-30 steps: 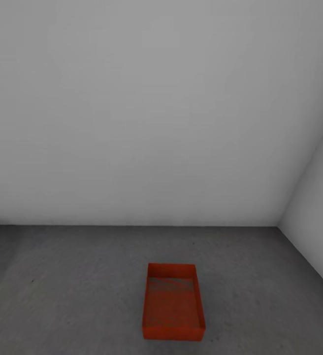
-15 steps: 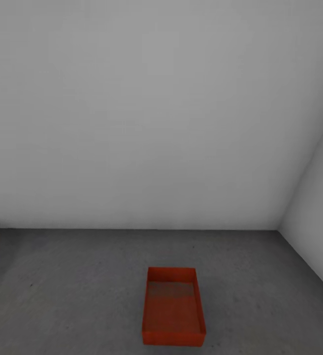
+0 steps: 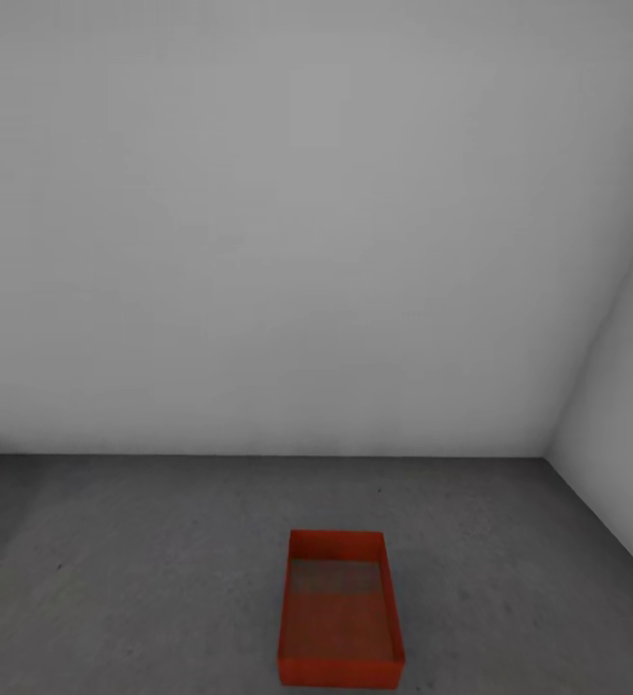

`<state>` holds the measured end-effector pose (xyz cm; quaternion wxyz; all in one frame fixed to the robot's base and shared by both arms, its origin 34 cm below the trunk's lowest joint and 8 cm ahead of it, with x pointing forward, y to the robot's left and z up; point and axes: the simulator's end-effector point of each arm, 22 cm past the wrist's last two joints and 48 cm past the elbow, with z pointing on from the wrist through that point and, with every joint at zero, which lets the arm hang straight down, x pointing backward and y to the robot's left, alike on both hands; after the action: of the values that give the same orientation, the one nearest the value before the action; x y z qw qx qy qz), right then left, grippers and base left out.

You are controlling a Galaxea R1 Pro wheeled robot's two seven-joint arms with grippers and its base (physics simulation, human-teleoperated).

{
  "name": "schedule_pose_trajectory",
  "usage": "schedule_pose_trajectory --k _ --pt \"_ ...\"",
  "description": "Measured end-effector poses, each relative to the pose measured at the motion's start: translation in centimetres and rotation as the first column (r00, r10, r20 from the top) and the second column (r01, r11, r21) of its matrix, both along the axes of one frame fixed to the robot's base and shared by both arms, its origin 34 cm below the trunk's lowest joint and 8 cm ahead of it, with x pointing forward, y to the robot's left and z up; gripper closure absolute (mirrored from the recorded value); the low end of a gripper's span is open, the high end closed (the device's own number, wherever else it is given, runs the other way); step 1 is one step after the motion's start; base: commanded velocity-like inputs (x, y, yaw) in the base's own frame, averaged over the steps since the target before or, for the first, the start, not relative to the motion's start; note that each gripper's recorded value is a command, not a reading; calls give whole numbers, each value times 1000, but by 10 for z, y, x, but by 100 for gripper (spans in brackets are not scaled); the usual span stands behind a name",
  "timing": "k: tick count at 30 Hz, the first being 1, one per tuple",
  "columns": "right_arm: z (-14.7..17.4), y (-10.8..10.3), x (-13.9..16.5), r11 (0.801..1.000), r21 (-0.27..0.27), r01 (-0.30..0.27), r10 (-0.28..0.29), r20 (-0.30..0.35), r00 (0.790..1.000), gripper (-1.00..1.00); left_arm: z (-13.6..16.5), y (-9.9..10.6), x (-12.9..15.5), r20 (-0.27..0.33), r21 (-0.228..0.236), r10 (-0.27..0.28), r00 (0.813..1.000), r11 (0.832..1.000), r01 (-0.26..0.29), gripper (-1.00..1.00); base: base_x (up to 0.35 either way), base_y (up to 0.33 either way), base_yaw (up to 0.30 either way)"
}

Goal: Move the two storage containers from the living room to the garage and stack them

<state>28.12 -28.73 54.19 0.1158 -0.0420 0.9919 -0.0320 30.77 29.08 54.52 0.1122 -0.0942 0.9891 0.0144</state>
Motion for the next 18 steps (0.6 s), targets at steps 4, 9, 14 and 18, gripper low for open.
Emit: schedule_pose_trajectory --k 4,9,14,18 --pt "1 0 2 1000 0 0 0 3 1000 -100 1 0 2 6 0 0 1000 1000 0 -100 0 0 0" --pt "2 -1 5 1000 -1 0 0 10 1000 -100 2 0 5 14 0 0 1000 1000 0 -100 0 0 0" --pt "3 0 7 1000 -1 1 -1 17 1000 -100 4 0 8 23 0 0 1000 1000 0 -100 0 0 0" --pt "4 0 11 1000 0 0 0 28 1000 -100 5 0 11 29 0 0 1000 1000 0 -100 0 0 0"
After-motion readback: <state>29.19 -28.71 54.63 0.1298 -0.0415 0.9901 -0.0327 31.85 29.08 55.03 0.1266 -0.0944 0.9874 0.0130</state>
